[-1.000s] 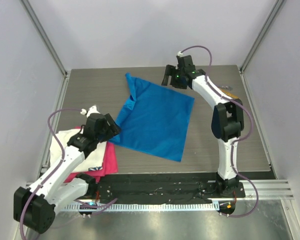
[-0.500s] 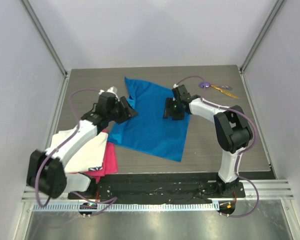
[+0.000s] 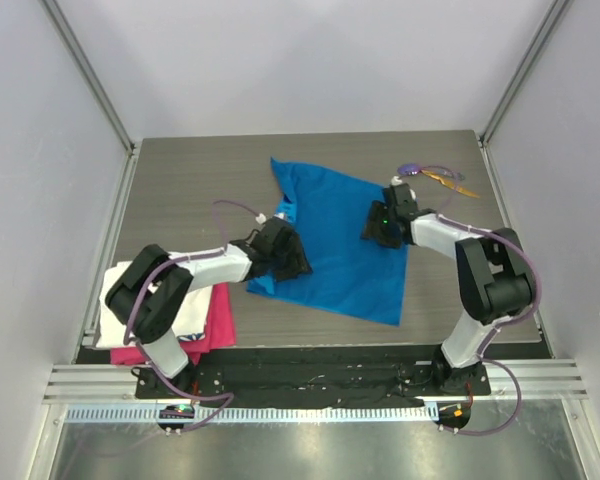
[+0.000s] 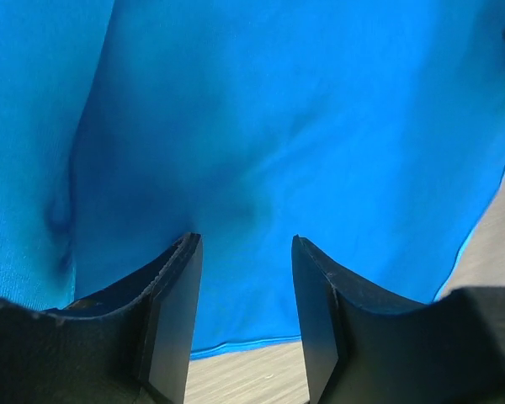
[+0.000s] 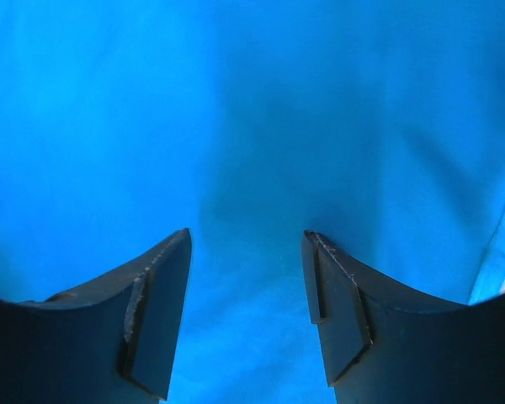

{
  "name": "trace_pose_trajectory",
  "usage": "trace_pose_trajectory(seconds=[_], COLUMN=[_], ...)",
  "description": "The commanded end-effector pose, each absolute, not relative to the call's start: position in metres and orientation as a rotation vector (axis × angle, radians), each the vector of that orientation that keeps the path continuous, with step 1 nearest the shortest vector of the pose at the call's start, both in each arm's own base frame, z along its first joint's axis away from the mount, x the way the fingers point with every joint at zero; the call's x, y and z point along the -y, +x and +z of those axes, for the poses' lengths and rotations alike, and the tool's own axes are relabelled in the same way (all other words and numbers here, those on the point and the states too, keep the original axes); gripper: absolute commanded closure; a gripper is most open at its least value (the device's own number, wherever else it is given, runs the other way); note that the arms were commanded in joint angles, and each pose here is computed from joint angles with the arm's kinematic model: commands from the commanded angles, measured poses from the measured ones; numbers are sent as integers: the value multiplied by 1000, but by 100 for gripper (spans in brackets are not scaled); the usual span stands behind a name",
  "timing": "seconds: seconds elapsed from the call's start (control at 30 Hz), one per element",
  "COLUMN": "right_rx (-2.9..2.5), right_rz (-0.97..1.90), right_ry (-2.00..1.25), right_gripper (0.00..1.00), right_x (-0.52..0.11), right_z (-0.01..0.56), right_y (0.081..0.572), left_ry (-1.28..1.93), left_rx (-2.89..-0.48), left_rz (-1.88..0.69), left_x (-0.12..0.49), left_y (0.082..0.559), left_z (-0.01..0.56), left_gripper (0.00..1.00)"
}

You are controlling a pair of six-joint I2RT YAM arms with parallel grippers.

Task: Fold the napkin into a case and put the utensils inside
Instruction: Flatten out the crumpled napkin at the center of the board.

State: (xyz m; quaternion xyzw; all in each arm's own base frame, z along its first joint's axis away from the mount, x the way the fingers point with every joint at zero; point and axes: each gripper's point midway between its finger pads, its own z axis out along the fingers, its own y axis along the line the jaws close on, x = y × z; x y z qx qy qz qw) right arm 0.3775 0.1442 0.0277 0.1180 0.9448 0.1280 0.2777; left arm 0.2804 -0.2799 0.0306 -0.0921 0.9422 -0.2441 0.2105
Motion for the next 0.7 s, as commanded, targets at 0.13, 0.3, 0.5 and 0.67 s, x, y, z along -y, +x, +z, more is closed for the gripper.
trace_pose_trajectory(seconds=[0.13, 0.3, 0.5, 0.67], right_rx=[-2546, -2515, -2534, -2526], right_rz=[77, 179, 293, 318], right_ry=[445, 357, 315, 285], right_gripper=[36, 35, 34, 34], right_x=[-53, -69, -96, -110], right_z=[36, 61, 63, 63], right_y=[346, 349, 356, 360], left_ry=[-108, 10, 117, 195], left_rx=[-2532, -2423, -2438, -2451], left_rz=[-842, -613, -224, -26], left_x=[352, 341, 301, 285], left_y=[255, 302, 368, 405], left_z=[57, 113, 119, 109], left_gripper=[43, 32, 27, 25])
